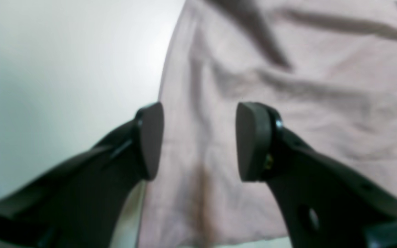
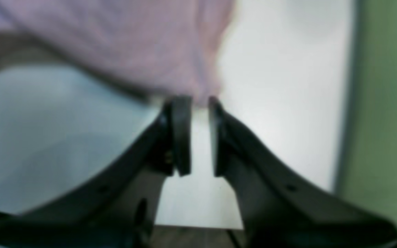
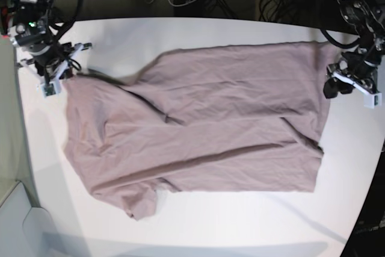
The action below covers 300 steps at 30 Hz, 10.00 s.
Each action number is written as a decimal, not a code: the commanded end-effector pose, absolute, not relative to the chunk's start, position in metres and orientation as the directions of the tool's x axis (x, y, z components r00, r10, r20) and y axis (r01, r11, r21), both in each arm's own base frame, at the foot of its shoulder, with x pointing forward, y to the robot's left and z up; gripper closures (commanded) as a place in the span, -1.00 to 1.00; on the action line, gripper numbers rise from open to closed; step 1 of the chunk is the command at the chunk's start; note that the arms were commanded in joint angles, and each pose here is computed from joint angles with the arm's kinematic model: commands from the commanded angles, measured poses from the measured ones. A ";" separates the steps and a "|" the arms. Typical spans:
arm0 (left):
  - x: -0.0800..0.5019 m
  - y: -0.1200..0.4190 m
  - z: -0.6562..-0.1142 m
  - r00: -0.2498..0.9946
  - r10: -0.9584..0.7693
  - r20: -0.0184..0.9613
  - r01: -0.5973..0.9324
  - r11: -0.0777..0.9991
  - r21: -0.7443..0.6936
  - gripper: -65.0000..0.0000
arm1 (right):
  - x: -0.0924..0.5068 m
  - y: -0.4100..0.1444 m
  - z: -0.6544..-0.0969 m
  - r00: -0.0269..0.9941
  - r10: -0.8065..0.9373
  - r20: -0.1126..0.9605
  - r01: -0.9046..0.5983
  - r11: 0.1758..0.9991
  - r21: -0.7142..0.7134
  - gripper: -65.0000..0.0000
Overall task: Layout the t-shirt on the table in an organized manner, then fold the t-shirt properly
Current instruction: 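Drag the shirt corner with the right gripper toward the collar end, then release the shirt corner with the right gripper, then grasp the shirt side edge near the sleeve with the right gripper, then pull the grasped edge with the right gripper away from the left gripper, then release the edge and lower the right gripper onto the shirt, then grasp the shirt near the sleeve with the right gripper and drag it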
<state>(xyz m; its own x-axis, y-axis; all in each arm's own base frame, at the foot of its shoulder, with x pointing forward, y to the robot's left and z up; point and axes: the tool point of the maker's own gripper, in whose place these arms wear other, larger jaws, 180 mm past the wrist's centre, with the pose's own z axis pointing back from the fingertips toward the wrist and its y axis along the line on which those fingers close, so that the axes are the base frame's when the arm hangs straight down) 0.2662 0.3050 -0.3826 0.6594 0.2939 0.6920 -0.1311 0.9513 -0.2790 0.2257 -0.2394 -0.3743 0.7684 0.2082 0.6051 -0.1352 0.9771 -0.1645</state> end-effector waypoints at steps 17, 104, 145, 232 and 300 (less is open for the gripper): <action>0.280 0.304 -0.408 0.678 0.305 0.669 -0.129 0.945 -0.300 -0.02 | 0.221 -0.259 -0.389 0.735 0.107 0.670 -0.061 0.994 -0.093 0.02; 0.241 0.289 -0.435 0.739 0.309 0.599 -0.143 0.940 -0.308 -0.02 | 0.462 -0.090 -0.288 0.343 0.699 0.628 -0.608 0.674 -0.420 0.05; 0.251 0.289 -0.431 0.725 0.314 0.613 -0.141 0.939 -0.314 -0.02 | 0.426 -0.167 -0.392 0.544 0.558 0.627 -0.563 0.796 -0.220 0.17; 0.290 0.252 -0.353 0.587 0.311 0.747 -0.041 0.933 -0.357 -0.02 | 0.215 -0.240 -0.436 0.744 0.639 0.195 -0.577 0.762 -0.295 -0.12; 0.291 0.248 -0.409 0.667 0.338 0.665 -0.080 0.919 -0.387 -0.02 | 0.322 -0.114 -0.365 0.516 0.720 0.464 -0.640 0.684 -0.350 -0.13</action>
